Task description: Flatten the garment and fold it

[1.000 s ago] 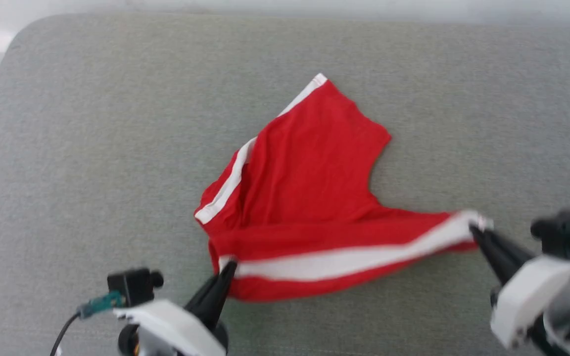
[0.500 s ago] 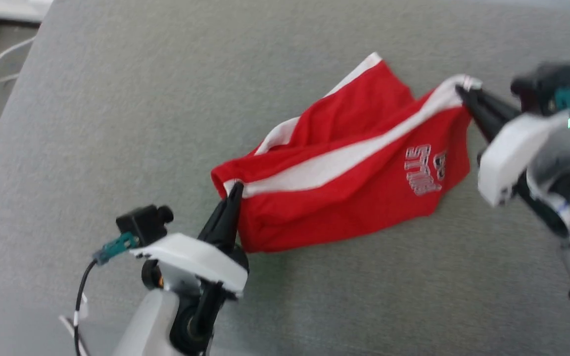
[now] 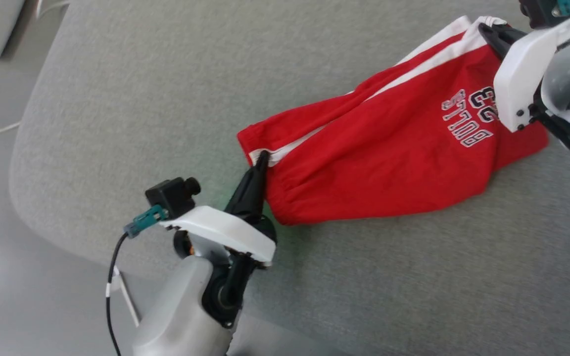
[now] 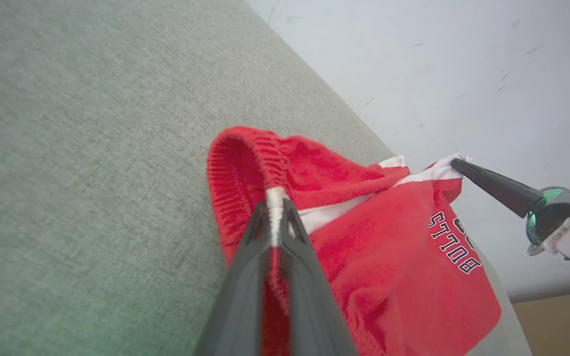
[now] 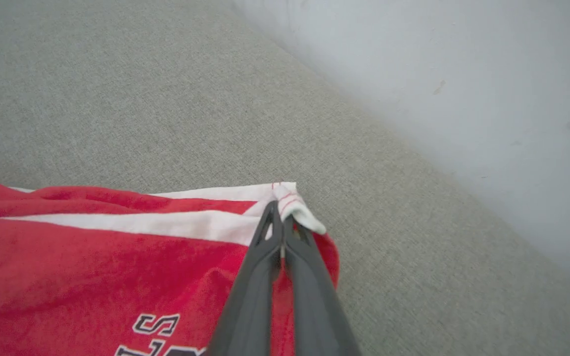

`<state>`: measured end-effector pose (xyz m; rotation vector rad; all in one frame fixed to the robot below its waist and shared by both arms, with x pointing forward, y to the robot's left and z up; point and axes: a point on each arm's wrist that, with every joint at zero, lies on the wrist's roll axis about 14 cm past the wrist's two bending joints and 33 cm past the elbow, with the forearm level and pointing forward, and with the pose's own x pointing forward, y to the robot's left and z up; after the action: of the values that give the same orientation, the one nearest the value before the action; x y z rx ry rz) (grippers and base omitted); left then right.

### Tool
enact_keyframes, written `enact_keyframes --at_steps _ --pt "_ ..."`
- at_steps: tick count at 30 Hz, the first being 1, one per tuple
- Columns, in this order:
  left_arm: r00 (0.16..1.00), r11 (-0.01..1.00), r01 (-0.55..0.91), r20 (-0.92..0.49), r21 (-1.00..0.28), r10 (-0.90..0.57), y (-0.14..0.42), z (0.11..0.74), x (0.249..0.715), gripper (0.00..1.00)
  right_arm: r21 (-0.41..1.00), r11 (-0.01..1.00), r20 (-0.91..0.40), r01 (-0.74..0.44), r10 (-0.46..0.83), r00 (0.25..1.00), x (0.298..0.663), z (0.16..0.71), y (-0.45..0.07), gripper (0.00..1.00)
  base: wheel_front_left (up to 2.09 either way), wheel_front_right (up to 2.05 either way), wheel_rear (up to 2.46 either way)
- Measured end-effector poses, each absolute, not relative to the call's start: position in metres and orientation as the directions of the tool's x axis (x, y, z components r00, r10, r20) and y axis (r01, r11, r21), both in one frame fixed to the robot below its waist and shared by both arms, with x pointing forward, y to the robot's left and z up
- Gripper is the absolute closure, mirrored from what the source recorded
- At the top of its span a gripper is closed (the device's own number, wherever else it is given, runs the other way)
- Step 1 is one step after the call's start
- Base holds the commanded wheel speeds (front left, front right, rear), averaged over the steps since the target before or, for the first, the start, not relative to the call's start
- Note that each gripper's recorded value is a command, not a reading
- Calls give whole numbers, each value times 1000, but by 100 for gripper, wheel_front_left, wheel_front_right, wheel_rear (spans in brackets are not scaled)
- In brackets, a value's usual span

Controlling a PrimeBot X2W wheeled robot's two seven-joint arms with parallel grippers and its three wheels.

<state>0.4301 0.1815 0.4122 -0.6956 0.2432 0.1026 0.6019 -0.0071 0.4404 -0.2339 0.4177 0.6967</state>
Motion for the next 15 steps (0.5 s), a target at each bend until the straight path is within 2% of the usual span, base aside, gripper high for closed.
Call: enact_keyframes --at_steps 7,8,9,10,11,15 --pt "959 748 -198 -282 -634 15 180 397 431 98 -22 714 -604 -700 549 578 606 389 7 100 0 0 0" --pt "958 745 -201 -286 -637 14 179 396 431 70 -9 715 -623 -699 543 563 606 383 7 100 0 0 0" --pt "957 741 -204 -290 -639 14 179 394 431 21 6 718 -636 -696 540 552 607 380 8 99 0 0 0" --pt "956 740 -208 -293 -640 16 179 393 430 0 14 718 -641 -696 540 545 608 379 9 53 0 0 0" --pt "956 740 -209 -292 -639 18 179 392 431 0 21 721 -640 -692 542 545 610 380 9 0 0 0 0" --pt "962 742 -194 -272 -642 16 177 398 433 0 50 736 -635 -675 545 548 610 385 5 0 0 0 0"
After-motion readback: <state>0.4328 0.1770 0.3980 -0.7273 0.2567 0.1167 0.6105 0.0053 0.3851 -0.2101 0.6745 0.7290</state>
